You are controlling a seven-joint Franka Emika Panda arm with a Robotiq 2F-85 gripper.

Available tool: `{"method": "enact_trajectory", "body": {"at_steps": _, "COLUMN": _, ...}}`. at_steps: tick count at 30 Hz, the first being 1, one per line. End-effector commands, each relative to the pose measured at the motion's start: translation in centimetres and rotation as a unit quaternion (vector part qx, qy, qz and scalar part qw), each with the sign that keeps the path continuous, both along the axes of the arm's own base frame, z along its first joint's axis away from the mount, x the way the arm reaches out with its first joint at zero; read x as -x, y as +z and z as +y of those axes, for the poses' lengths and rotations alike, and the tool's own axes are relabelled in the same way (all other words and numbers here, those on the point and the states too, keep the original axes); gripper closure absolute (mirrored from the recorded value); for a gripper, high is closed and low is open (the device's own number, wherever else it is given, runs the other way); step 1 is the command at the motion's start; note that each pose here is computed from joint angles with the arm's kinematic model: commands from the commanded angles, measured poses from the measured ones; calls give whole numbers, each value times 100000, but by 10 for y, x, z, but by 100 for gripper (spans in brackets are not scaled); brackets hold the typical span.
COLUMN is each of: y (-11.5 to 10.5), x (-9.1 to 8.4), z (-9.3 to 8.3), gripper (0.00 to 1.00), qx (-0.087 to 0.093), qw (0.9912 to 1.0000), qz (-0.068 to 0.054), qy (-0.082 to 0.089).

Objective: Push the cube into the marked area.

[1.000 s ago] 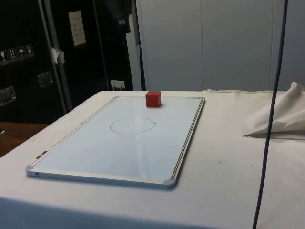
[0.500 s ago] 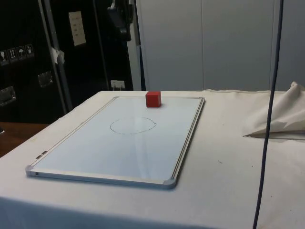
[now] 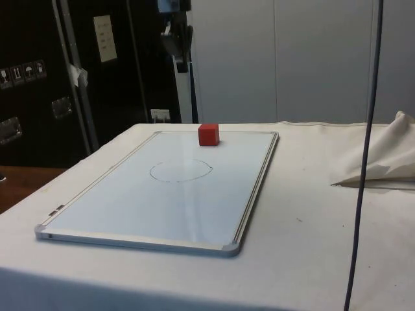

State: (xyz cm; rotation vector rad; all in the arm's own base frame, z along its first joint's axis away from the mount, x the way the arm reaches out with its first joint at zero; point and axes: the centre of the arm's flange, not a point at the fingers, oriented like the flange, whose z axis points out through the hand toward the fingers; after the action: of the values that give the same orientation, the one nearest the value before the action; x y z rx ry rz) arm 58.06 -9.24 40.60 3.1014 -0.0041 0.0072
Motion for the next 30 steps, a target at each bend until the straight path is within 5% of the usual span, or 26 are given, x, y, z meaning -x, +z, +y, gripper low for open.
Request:
{"method": "enact_trajectory", "body": {"at_steps": 1, "y": -2, "x": 0, "z": -3, "gripper": 100, "qx": -320, "qw": 99998, "qz": -463, "qy": 3}}
{"method": "enact_trajectory", "body": {"at_steps": 30, "y": -87, "x": 3, "z": -102, "gripper": 100, "qx": 2800, "qw": 99916, "qz": -2657, "qy": -1365}}
